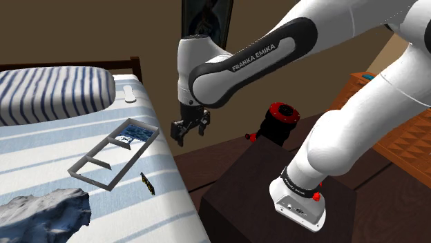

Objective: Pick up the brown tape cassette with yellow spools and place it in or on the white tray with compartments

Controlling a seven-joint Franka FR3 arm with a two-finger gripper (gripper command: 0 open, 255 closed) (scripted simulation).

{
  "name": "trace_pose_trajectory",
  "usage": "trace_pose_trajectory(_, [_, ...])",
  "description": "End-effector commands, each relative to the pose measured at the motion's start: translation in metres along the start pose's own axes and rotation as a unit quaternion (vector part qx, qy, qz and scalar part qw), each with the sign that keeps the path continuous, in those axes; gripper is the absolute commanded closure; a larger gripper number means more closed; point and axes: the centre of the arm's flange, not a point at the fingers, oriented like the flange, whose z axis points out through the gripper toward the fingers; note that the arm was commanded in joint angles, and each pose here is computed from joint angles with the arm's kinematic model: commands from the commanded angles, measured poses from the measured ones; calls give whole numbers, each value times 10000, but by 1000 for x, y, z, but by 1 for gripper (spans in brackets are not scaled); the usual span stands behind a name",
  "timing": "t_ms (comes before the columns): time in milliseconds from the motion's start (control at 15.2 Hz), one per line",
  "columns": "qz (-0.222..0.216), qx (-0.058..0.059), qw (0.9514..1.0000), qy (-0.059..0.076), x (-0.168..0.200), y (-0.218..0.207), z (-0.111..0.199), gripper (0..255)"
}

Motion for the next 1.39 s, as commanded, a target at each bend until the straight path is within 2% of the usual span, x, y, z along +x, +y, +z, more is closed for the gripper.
trace_pose_trajectory(0, [-1,10,10000,16,9,-15,17,0])
trace_pose_trajectory(1122, [-36,21,9999,94,86,-147,180,0])
trace_pose_trajectory(1320, [-36,21,9999,94,86,-148,191,0])
